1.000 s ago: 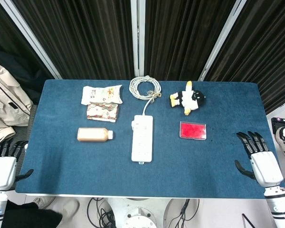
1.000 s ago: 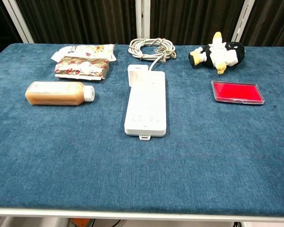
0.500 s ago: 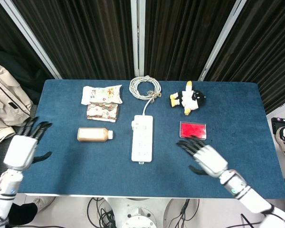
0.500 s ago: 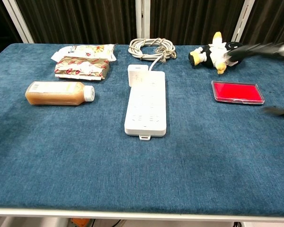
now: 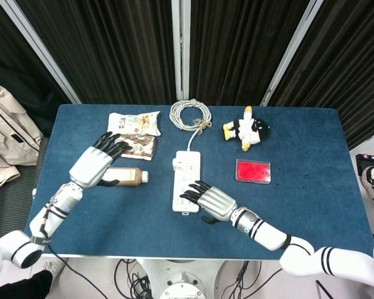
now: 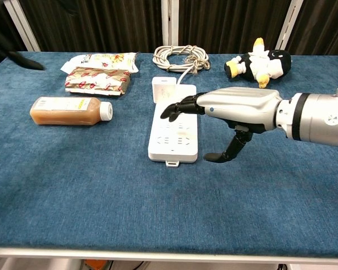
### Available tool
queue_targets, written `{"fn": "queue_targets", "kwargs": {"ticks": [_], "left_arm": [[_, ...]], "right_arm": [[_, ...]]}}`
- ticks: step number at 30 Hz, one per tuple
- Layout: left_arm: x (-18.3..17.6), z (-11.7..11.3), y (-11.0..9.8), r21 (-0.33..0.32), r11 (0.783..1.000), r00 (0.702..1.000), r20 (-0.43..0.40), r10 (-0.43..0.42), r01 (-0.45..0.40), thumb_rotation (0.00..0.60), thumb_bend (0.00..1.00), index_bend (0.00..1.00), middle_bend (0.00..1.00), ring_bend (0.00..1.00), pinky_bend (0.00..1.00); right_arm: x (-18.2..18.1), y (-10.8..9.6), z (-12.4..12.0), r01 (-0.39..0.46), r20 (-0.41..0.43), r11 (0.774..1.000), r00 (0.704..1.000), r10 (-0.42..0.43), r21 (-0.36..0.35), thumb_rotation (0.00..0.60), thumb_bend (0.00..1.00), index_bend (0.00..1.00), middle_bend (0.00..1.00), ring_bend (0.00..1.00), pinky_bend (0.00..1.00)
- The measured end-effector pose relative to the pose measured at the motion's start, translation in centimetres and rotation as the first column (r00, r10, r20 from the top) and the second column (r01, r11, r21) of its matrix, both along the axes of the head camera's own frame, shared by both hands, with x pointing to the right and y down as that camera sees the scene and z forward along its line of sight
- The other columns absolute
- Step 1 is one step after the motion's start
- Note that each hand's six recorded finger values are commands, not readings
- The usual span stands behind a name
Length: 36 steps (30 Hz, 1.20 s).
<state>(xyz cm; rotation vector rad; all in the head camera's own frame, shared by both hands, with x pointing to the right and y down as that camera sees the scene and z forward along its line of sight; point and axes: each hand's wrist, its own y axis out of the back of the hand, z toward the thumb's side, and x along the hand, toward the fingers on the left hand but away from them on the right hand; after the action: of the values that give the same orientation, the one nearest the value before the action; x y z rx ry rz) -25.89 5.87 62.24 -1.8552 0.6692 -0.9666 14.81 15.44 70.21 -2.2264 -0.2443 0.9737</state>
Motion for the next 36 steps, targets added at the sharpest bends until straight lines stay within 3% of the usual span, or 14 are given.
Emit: {"fn": "queue_targets", "kwargs": {"ticks": [15,24,36], "left_arm": [[8.9,5.8,-4.0,-0.100,0.987,0.992,0.001,0.130,-0.129,0.600,0.13,0.25,0.20,0.11,0.23],[13.5,7.7,-4.1,-0.104,0.964,0.969,0.010,0.246,-0.244,0.600,0.16,0.30,0.26,0.18,0.31],[16.6,10.2,-4.3,-0.095,0.933,0.934,0.056,0.353,-0.347,0.600,0.21,0.33,0.31,0.26,0.40]], "right_arm": [[-0.3,1.2,2.6,-0.024,-0.015,0.998,1.000,0.023,-0.051,0.600,0.25,0.14,0.16,0.00,0.00],[-0.1,1.4,2.9,-0.036,-0.018,0.998,0.999,0.035,-0.056,0.600,0.25,0.14,0.16,0.00,0.00],[0.1,1.4,3.3,-0.049,-0.030,0.997,0.998,0.047,-0.068,0.600,0.25,0.14,0.16,0.00,0.00]]}}
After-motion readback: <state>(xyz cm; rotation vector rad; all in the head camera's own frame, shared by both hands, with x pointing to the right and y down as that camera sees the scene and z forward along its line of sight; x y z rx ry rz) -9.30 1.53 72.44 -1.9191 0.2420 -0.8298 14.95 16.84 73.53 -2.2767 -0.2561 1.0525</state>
